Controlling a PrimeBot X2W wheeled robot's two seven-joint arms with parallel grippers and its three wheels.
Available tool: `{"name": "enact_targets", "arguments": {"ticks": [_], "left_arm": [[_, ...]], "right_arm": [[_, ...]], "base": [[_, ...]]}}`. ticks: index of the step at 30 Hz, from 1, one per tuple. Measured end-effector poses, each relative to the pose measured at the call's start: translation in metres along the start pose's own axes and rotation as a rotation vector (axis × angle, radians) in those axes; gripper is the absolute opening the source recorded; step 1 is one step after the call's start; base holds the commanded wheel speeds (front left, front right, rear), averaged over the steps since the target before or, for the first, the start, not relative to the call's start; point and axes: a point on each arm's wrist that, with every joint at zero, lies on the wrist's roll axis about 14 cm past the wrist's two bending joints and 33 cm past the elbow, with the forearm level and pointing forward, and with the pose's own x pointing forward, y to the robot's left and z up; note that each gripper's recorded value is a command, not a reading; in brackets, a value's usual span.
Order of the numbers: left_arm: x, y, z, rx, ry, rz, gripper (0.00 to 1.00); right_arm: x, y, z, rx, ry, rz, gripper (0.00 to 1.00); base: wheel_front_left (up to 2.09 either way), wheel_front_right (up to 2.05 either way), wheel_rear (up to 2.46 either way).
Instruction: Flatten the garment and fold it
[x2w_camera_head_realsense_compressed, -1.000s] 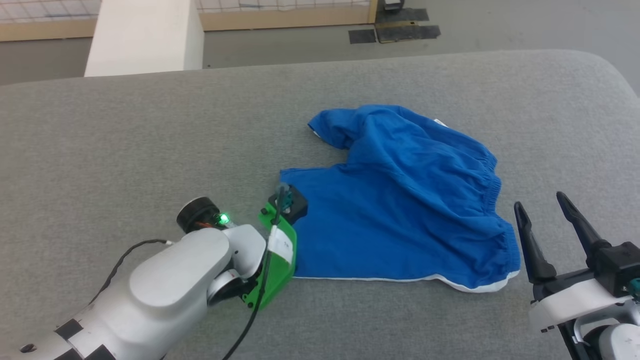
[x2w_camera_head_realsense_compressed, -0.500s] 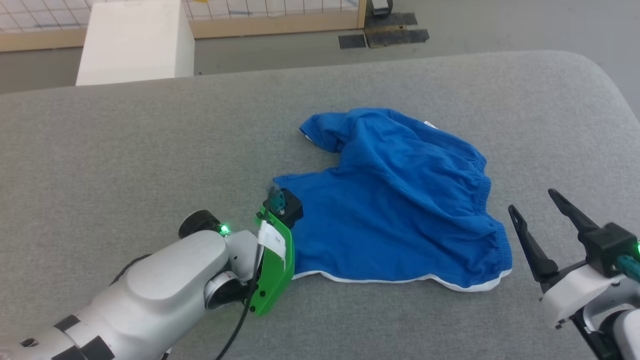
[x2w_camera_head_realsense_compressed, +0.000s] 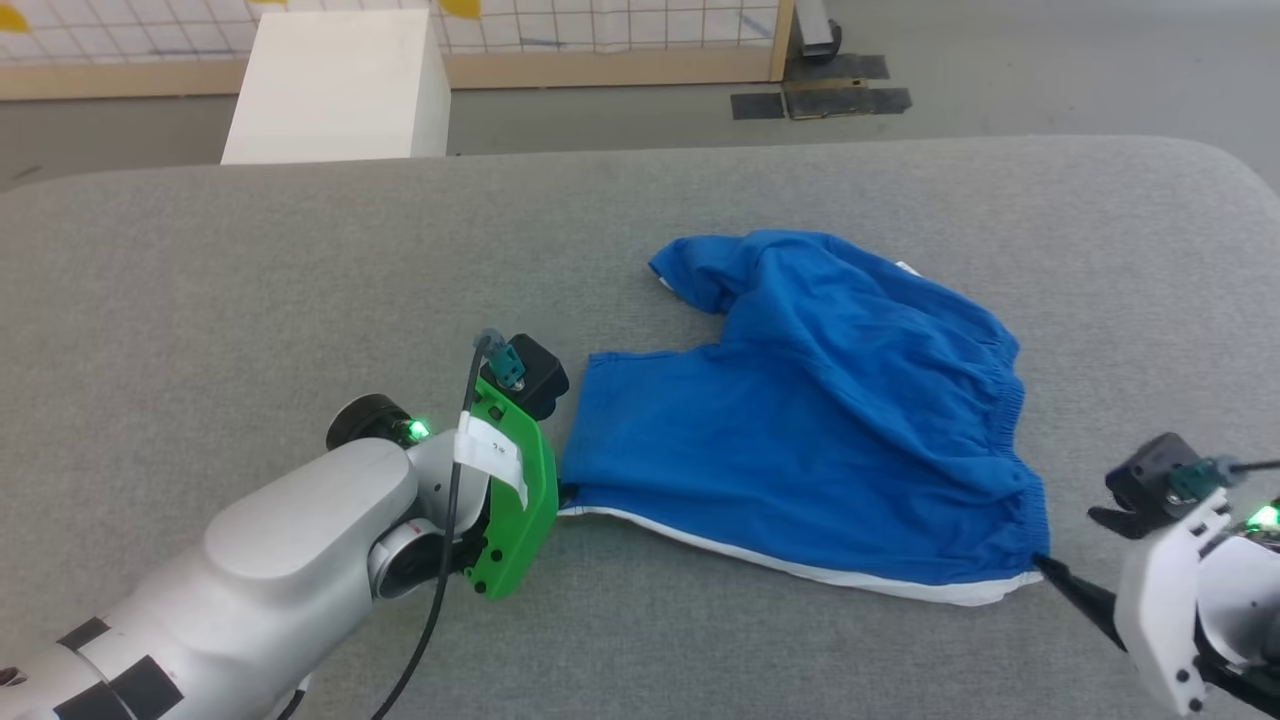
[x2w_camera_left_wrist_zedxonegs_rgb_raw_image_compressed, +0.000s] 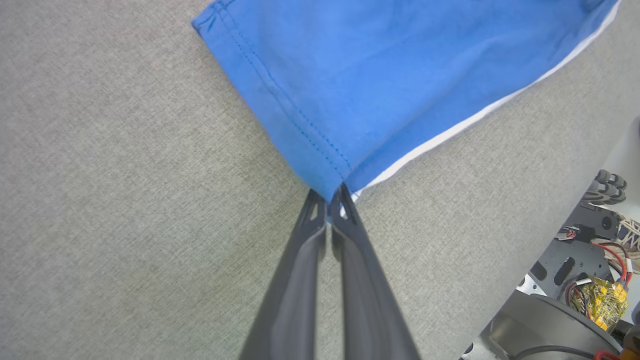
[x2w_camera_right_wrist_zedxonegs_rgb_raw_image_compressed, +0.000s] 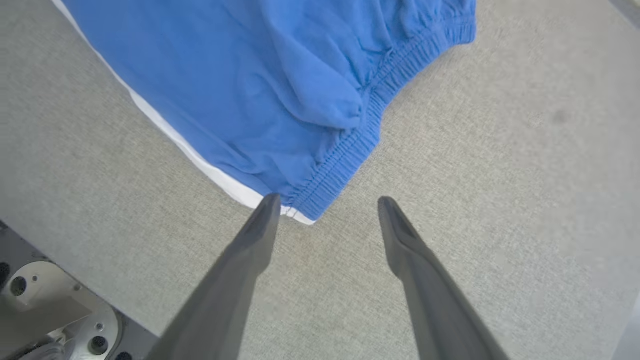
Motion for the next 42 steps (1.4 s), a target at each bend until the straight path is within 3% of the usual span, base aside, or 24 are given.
{"name": "enact_targets", "arguments": {"ticks": [10,17,18,19,20,32,42], "left_arm": [[0.003,0.012,-0.006,-0.020,-0.004,0.020,0.00],[0.007,0.018,-0.012,-0.044,-0.002,0.024,0.00],[0.007,0.018,-0.012,-0.045,-0.004,0.024,0.00],[0.008,0.019,-0.013,-0.046,-0.006,0.024,0.00],[0.009,0.020,-0.013,-0.046,-0.006,0.025,0.00],[-0.001,0.022,0.010,-0.038,-0.143,0.052,0.00],[-0.069,0.034,0.089,0.014,-0.482,0.134,0.00]], "right_arm": [[0.042,0.027,-0.040,0.013,0.237,0.127,1.00],[0.062,0.038,-0.038,0.062,0.201,0.174,1.00],[0.063,0.038,-0.037,0.065,0.195,0.177,0.64],[0.064,0.039,-0.037,0.063,0.186,0.180,0.05],[0.065,0.039,-0.036,0.059,0.177,0.183,0.00],[0.049,0.048,-0.008,-0.001,-0.023,0.202,0.00],[-0.010,0.020,0.099,-0.102,-0.454,0.086,0.00]], "base": [[0.00,0.00,0.00],[0.00,0.00,0.00],[0.00,0.00,0.00],[0.00,0.00,0.00],[0.00,0.00,0.00],[0.00,0.00,0.00],[0.00,0.00,0.00]]}}
